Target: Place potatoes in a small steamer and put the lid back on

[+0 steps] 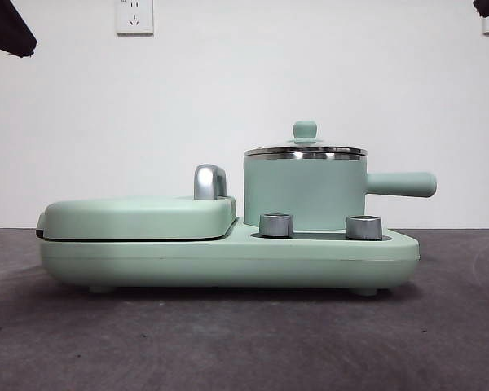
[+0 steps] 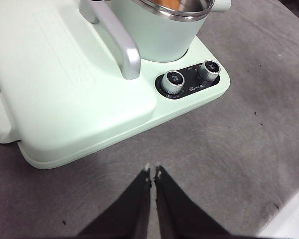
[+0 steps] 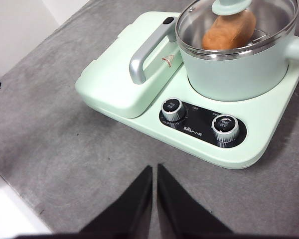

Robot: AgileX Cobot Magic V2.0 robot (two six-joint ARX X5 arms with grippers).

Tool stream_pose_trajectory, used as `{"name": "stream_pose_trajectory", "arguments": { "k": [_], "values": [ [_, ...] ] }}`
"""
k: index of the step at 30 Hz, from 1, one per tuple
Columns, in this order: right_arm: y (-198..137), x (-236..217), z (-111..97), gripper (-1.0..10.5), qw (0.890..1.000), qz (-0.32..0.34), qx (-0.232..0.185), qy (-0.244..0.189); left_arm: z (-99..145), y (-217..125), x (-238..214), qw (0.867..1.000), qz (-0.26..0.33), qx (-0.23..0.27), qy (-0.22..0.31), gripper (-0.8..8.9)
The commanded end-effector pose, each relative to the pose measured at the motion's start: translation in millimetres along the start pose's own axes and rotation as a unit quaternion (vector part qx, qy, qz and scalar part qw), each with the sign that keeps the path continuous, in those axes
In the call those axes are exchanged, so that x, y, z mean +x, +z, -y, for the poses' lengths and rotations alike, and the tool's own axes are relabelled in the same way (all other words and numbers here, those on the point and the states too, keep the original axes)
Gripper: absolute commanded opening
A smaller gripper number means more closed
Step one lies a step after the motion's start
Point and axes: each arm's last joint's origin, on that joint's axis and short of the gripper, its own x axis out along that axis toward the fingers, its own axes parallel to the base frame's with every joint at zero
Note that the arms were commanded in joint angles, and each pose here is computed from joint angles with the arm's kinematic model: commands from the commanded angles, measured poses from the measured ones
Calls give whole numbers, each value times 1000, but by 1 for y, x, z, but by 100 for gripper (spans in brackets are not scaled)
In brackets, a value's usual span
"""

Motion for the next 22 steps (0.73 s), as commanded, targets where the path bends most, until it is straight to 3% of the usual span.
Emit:
{"name": "stream_pose_trajectory", "arguments": {
  "k": [1, 11, 14, 19, 22],
  "values": [
    [3, -1, -1, 10, 1000, 6, -3, 4, 1, 3, -1, 1000, 6, -1, -2, 18],
    [3, -1, -1, 10, 1000, 6, -3, 4, -3, -8, -6, 999, 39, -2, 3, 19],
    [3, -1, -1, 10, 1000, 6, -3, 4, -14, -28, -2, 995, 95, 10, 18, 19],
    [3, -1, -1, 10, 1000, 6, -3, 4, -46, -76, 13, 972, 219, -1, 82, 19],
    [3, -1, -1, 10, 1000, 6, -3, 4, -62, -101, 20, 958, 258, -19, 123, 19]
  ]
}}
